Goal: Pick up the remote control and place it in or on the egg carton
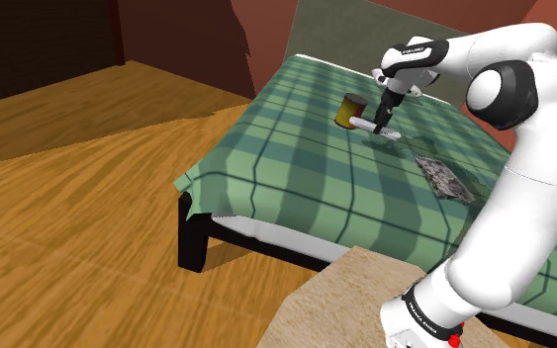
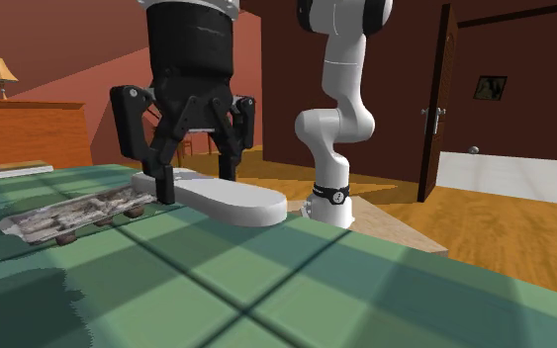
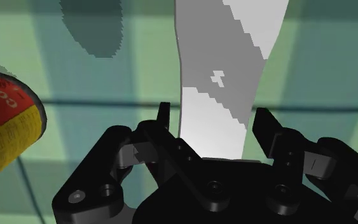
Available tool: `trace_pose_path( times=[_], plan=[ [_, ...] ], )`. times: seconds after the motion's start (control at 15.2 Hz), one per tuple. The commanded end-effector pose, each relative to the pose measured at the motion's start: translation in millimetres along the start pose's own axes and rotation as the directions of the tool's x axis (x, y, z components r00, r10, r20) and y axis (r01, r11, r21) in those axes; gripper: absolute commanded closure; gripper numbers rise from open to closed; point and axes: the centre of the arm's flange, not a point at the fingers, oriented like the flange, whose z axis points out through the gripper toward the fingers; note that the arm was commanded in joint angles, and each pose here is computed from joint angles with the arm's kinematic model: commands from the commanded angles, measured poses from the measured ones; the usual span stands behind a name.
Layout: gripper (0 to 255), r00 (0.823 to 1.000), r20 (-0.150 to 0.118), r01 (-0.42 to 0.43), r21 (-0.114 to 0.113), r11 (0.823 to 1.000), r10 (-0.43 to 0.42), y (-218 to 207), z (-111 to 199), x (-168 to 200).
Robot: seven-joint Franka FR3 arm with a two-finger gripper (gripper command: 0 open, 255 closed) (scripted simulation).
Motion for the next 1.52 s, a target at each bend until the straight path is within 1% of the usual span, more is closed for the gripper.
trace_pose_path(
  times=[0.0, 1.45],
  plan=[
    [255, 1.000, -0.001, 0.001, 0.000, 1.000, -0.001, -4, 1, -27],
    [255, 1.000, -0.001, 0.001, 0.000, 1.000, -0.001, -19, 0, -317]
  ],
)
